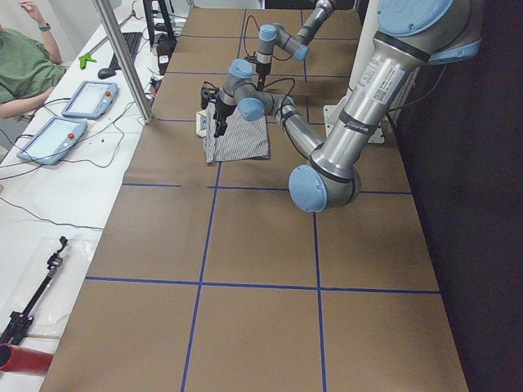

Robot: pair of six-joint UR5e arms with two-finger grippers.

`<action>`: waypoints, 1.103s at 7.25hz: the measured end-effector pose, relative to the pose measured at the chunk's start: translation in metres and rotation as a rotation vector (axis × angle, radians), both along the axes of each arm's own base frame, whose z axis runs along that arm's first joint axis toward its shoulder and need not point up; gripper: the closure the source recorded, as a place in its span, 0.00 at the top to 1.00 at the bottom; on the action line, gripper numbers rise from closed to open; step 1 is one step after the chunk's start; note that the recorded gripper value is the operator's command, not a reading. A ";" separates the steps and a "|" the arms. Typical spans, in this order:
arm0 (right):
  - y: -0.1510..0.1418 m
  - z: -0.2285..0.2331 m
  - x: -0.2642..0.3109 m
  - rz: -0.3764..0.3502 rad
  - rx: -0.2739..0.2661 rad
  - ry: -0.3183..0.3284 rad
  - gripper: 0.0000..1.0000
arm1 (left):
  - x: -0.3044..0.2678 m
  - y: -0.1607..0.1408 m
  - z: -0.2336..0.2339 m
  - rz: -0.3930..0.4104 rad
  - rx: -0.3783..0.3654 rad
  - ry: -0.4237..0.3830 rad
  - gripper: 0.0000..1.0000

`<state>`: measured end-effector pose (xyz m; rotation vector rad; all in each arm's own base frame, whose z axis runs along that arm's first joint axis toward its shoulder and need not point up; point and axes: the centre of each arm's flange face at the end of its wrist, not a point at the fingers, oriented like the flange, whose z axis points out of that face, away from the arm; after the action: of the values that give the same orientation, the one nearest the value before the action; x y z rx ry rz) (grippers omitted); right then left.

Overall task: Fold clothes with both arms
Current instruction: 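Grasp the shirt's side edge with the right gripper and drag it toward the robot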

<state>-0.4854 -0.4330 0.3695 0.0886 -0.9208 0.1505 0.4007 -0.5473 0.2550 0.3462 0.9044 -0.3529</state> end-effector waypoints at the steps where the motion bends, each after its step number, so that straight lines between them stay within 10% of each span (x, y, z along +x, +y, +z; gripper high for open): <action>1: 0.000 0.000 0.000 -0.002 0.001 0.001 0.00 | 0.000 0.000 0.000 0.000 0.000 0.000 1.00; 6: 0.014 -0.003 0.027 -0.027 -0.007 -0.028 0.00 | 0.000 0.001 -0.001 0.002 0.003 0.002 1.00; 8: 0.072 0.018 0.079 -0.068 -0.020 -0.024 0.00 | 0.000 0.004 -0.006 0.005 0.010 0.010 1.00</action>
<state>-0.4063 -0.3608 0.3872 0.0369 -0.9444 0.0977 0.4010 -0.5433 0.2488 0.3518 0.9173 -0.3461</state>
